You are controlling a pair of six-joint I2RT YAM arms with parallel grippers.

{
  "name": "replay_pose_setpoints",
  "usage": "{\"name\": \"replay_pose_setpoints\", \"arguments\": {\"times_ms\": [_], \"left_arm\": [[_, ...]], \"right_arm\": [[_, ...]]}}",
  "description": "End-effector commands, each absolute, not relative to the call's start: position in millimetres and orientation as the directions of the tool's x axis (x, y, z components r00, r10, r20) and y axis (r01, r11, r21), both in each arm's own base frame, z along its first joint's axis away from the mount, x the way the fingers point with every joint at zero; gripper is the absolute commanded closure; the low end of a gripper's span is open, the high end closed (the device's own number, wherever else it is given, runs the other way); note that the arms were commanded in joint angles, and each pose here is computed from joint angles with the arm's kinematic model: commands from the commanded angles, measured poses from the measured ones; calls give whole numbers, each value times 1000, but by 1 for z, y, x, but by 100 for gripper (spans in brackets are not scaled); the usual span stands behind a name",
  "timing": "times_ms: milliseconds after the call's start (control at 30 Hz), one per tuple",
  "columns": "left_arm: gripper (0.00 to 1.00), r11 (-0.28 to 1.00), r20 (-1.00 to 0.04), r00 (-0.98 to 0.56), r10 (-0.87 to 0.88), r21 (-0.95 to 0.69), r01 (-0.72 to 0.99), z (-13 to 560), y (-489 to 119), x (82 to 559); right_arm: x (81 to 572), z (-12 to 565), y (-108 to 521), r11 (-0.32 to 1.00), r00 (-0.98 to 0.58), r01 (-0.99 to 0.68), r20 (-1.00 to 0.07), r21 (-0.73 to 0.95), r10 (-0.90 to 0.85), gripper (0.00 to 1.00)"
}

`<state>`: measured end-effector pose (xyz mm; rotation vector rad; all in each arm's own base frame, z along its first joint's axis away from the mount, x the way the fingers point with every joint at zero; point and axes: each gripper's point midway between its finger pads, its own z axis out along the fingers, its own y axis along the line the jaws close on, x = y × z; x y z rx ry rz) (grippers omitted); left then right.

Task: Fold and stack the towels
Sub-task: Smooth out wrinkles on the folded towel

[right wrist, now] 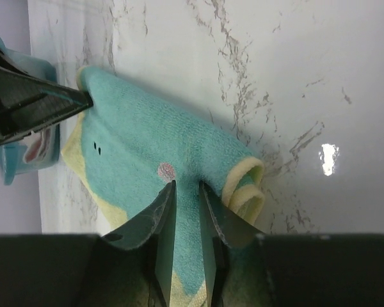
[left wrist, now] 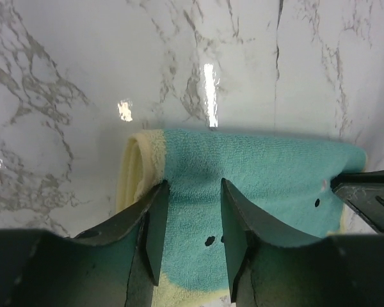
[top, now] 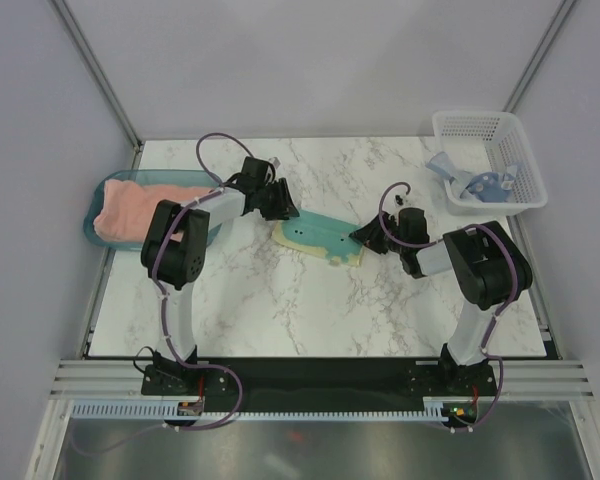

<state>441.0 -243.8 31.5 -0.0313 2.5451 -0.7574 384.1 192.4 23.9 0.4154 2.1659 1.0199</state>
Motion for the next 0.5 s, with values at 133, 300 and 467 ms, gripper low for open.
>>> {"name": "replay_pose_setpoints", "arguments": {"times_ms": [133, 300, 467], "left_arm": [[51, 830, -487, -865, -123, -528, 179, 35, -246, 454], [50, 809, -554, -822, -135, -541, 232, 86, -247, 448], [36, 853, -590, -800, -110, -470, 229, 112, -226, 429]], "right_arm": [[388, 10, 177, 748, -740, -63, -534, 661, 409, 69], [398, 50, 183, 737, -732, -115, -558, 666, 391, 66], [387, 82, 187, 727, -738, -138, -559, 673, 377, 64]]}}
